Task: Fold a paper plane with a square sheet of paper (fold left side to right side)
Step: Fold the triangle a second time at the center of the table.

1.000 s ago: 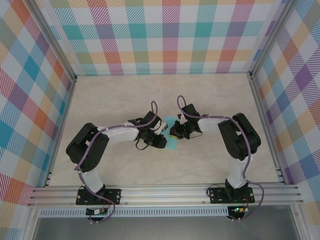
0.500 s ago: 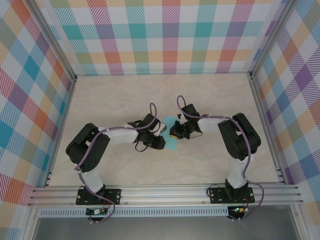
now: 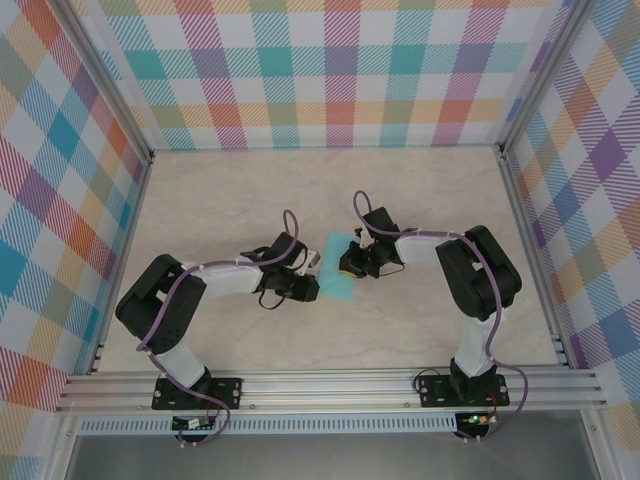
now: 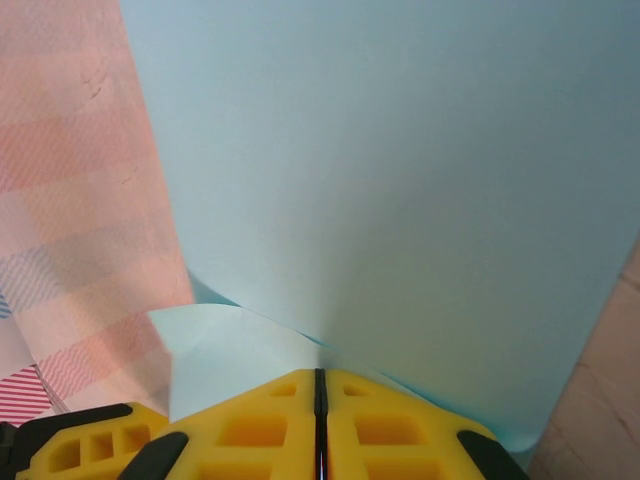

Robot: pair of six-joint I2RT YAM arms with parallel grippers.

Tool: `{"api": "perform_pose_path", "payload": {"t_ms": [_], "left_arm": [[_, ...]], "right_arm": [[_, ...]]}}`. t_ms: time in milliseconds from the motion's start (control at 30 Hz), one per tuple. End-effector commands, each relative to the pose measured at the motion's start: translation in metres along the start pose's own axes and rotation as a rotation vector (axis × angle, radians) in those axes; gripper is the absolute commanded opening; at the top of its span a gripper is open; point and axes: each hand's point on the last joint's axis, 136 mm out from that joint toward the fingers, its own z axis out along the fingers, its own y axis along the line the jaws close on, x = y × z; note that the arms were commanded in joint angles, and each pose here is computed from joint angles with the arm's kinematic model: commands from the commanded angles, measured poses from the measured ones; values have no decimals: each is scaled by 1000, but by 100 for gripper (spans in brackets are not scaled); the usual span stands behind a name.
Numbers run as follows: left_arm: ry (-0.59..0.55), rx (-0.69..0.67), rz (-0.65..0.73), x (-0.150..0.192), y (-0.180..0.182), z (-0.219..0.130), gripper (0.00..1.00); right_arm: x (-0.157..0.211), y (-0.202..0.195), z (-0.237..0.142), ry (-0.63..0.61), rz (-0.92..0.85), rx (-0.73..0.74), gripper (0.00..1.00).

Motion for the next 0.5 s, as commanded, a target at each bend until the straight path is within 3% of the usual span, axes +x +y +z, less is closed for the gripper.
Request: {"api": "perform_pose_path", "payload": {"t_ms": [0,133,233,467], "left_arm": [[-10,65,-15,2,-10,-16,16],[-53,209,14,-8,-40,-31,17],[-75,244,22,-19,-49,-35,17],[-44,138,5,-28,-26,-11,16]], "right_arm": [[10,-23,8,37,28,88,9],[11,-23,8,38,27,87,9],[11,-22,7,37,27,85,9],[11,-22,8,38,26,85,9]]}}
